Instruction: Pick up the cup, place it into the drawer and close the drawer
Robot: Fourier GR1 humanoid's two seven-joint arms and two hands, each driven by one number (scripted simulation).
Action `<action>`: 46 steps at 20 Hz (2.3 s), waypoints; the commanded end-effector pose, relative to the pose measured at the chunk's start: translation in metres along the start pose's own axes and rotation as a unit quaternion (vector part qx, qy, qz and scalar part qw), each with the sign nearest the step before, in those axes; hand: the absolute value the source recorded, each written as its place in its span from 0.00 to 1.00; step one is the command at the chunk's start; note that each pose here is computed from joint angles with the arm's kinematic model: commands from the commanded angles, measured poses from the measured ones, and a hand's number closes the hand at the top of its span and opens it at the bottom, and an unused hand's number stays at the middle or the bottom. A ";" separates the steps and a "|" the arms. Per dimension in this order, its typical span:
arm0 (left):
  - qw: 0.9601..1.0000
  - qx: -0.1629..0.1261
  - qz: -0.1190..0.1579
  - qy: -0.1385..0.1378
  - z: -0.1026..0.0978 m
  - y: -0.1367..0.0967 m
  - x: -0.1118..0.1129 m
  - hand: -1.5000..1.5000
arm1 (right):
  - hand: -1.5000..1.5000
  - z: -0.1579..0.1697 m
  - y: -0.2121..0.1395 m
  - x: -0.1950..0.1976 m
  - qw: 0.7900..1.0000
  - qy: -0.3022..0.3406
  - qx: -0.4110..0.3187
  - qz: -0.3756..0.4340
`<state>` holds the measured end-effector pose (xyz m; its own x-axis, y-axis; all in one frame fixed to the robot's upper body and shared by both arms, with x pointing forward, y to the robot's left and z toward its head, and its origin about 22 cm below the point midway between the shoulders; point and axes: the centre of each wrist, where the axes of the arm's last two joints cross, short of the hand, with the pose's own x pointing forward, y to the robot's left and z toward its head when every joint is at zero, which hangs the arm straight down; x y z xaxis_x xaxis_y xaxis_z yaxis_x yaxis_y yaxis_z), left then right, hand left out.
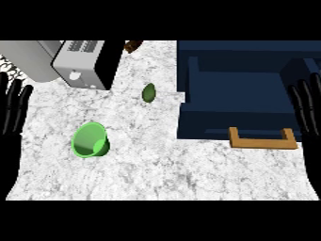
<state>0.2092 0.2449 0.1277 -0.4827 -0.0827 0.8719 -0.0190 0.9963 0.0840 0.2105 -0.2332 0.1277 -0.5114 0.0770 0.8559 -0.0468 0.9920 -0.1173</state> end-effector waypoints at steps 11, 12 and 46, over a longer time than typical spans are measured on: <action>0.982 -0.061 0.158 0.083 0.030 -0.020 -0.020 0.00 | 0.00 0.007 -0.009 -0.012 0.998 0.042 0.008 0.041; 0.981 -0.058 0.162 0.088 0.037 -0.009 -0.026 0.00 | 0.00 0.010 -0.013 -0.010 0.998 0.050 0.014 0.037; 0.975 0.049 0.057 0.208 0.131 0.080 -0.217 0.00 | 0.00 -0.013 -0.007 -0.012 0.999 0.036 0.014 0.031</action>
<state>0.2116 0.3271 -0.0970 -0.0922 0.0219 0.9955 -0.0850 0.9959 -0.0298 0.2284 -0.2580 0.1170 -0.4508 0.1562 0.8788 -0.0392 0.9802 -0.1943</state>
